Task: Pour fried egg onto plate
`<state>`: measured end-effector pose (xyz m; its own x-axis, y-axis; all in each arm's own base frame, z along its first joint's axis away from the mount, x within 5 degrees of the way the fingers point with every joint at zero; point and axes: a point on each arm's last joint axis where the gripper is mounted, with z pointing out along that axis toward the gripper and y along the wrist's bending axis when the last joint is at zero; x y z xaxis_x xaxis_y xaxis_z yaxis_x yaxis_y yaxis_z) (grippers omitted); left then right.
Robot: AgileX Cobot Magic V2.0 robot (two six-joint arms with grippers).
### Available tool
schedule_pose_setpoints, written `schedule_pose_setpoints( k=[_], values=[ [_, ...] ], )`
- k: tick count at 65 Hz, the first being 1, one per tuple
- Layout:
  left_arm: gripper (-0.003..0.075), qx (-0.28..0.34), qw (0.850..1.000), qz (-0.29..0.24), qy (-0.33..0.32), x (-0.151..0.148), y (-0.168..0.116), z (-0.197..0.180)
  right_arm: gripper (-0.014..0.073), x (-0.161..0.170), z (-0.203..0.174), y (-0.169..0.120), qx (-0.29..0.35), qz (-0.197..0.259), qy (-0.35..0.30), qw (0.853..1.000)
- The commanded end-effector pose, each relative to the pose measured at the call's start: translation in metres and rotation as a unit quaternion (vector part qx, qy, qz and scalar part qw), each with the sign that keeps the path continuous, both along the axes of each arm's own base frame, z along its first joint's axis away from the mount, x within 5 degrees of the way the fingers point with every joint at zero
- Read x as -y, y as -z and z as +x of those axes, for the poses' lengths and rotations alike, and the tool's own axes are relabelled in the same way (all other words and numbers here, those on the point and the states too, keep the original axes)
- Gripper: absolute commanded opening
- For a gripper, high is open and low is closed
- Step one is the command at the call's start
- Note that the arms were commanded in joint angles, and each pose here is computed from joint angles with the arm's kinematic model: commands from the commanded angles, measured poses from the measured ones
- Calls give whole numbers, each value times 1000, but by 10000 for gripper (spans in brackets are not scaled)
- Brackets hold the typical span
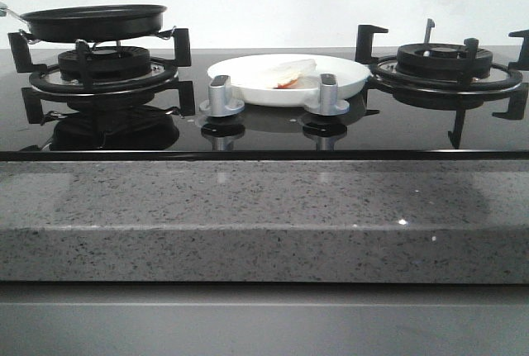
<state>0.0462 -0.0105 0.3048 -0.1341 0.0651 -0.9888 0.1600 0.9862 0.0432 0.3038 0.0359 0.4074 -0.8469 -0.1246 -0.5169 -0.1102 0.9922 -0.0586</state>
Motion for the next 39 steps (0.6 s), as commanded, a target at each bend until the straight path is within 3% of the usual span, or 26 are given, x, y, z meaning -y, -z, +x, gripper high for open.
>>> schedule_pose_setpoints(
  k=[1,16,28,39],
  values=[
    [-19,49,999,-17,-1,0,-16,0,-57,6,-35,-14,47,1,6,999],
    [-19,49,999,-17,-1,0,-16,0,-57,12,-93,11,132,19,-3,991],
    [-19,49,999,-17,-1,0,-16,0,-57,18,-145,35,236,34,-12,971],
    [-19,49,999,-17,-1,0,-16,0,-57,22,-176,65,274,40,-15,961]
  ],
)
